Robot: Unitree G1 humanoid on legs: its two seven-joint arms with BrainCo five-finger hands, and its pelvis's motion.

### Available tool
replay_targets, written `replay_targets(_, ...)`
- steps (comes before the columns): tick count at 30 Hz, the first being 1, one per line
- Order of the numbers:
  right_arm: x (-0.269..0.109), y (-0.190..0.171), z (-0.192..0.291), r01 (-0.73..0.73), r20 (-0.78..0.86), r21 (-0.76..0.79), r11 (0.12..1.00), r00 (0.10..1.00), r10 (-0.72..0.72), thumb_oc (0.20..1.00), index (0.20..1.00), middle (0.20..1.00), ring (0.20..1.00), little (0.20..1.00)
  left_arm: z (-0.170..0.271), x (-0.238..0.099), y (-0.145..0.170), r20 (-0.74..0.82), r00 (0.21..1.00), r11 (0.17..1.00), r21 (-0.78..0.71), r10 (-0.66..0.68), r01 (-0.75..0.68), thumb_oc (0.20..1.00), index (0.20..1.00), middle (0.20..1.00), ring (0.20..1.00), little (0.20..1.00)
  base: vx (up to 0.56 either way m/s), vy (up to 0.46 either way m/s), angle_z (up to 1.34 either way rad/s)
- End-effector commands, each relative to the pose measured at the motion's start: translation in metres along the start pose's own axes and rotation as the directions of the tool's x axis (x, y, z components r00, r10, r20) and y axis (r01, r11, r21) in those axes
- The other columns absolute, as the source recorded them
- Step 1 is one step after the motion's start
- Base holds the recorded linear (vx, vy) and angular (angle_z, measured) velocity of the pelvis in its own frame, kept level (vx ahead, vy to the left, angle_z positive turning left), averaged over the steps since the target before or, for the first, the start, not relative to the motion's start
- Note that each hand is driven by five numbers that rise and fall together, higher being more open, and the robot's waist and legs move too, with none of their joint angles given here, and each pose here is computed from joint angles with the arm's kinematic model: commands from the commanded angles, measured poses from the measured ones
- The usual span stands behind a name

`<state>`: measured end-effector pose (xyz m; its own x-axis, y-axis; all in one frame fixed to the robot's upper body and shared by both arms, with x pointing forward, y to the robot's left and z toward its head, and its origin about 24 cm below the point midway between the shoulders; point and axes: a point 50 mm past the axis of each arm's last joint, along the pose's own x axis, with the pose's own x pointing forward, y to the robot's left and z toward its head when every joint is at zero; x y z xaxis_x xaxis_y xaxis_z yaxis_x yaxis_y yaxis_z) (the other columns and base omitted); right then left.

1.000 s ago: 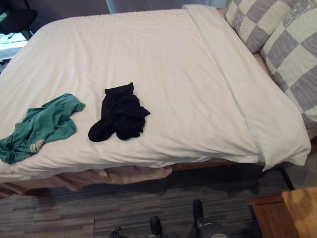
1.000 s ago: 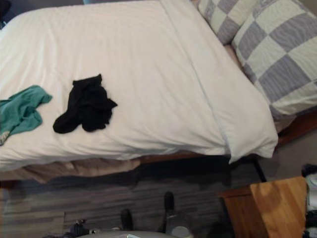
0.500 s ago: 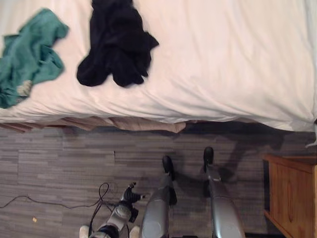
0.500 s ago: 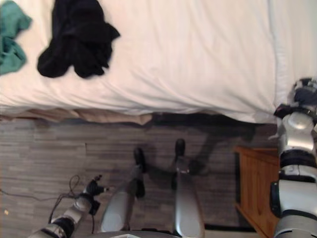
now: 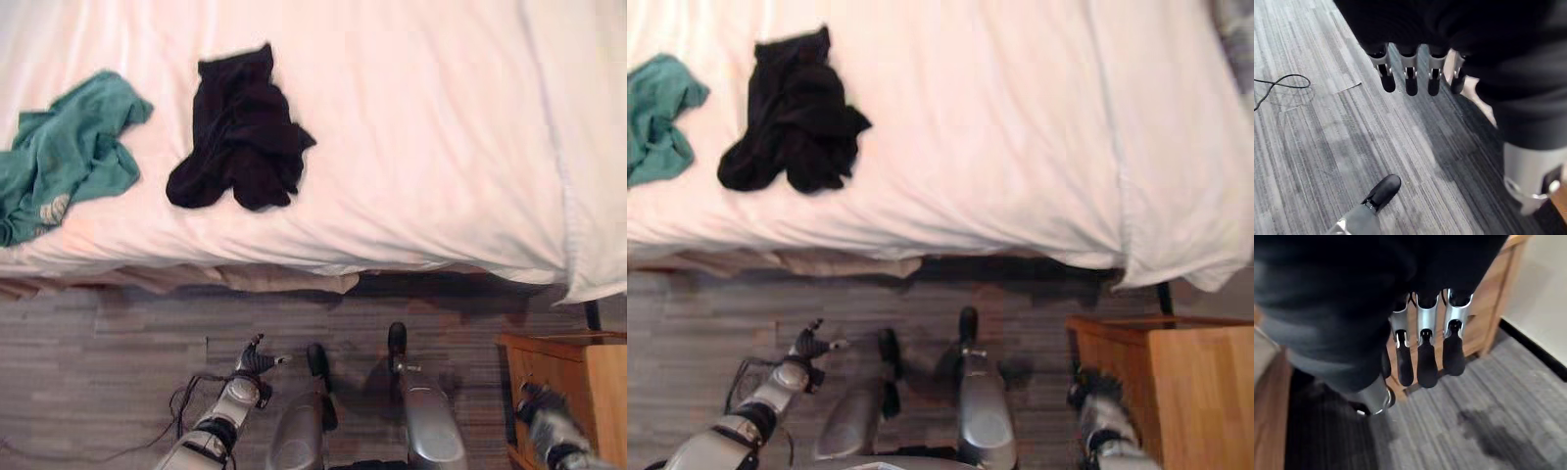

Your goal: Tidy up the quilt and then pick up the clothes from the bed and put them into the laundry hamper.

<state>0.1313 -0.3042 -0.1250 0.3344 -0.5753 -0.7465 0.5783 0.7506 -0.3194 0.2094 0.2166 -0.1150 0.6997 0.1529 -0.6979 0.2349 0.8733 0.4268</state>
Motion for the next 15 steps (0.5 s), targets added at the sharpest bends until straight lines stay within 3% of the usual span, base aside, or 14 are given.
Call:
replay_targets(1, -0.003, 0.003, -0.022, -0.075, -0.041, -0.218, 0.973, 0.997, 0.068, 1.0, 1.0, 1.0, 1.0, 1.0, -0.037, -0.009, -0.003, -0.123, 0.992, 0.999, 0.043, -0.014, 0.019, 1.0, 1.0, 1.0, 1.0, 1.0, 0.02, 0.136, -0.03)
replay_targets(5, -0.014, 0.034, -0.04, -0.228, -0.085, -0.371, 0.9, 0.974, 0.211, 1.0, 1.0, 1.0, 1.0, 1.0, -0.049, -0.012, 0.006, -0.169, 0.986, 0.998, 0.058, -0.007, 0.017, 1.0, 1.0, 1.0, 1.0, 1.0, -0.11, 0.137, 0.08)
replay_targets(7, -0.02, 0.053, -0.042, -0.306, -0.086, -0.528, 0.792, 0.947, 0.308, 1.0, 1.0, 1.0, 1.0, 1.0, -0.07, -0.02, 0.006, -0.228, 0.974, 0.997, 0.073, -0.014, 0.031, 1.0, 1.0, 1.0, 1.0, 1.0, 0.0, 0.107, 0.02)
replay_targets(11, -0.026, 0.07, -0.037, -0.345, -0.066, -0.679, 0.648, 0.908, 0.413, 1.0, 1.0, 1.0, 1.0, 1.0, -0.066, -0.018, 0.009, -0.202, 0.979, 0.999, 0.033, 0.009, -0.002, 1.0, 1.0, 1.0, 1.0, 1.0, -0.1, 0.086, 0.01)
replay_targets(15, -0.022, 0.061, -0.034, -0.322, -0.068, -0.63, 0.707, 0.929, 0.364, 1.0, 1.0, 1.0, 1.0, 1.0, -0.077, -0.024, 0.005, -0.235, 0.971, 0.997, -0.055, 0.045, -0.059, 1.0, 1.0, 1.0, 1.0, 1.0, -0.01, 0.285, 1.08)
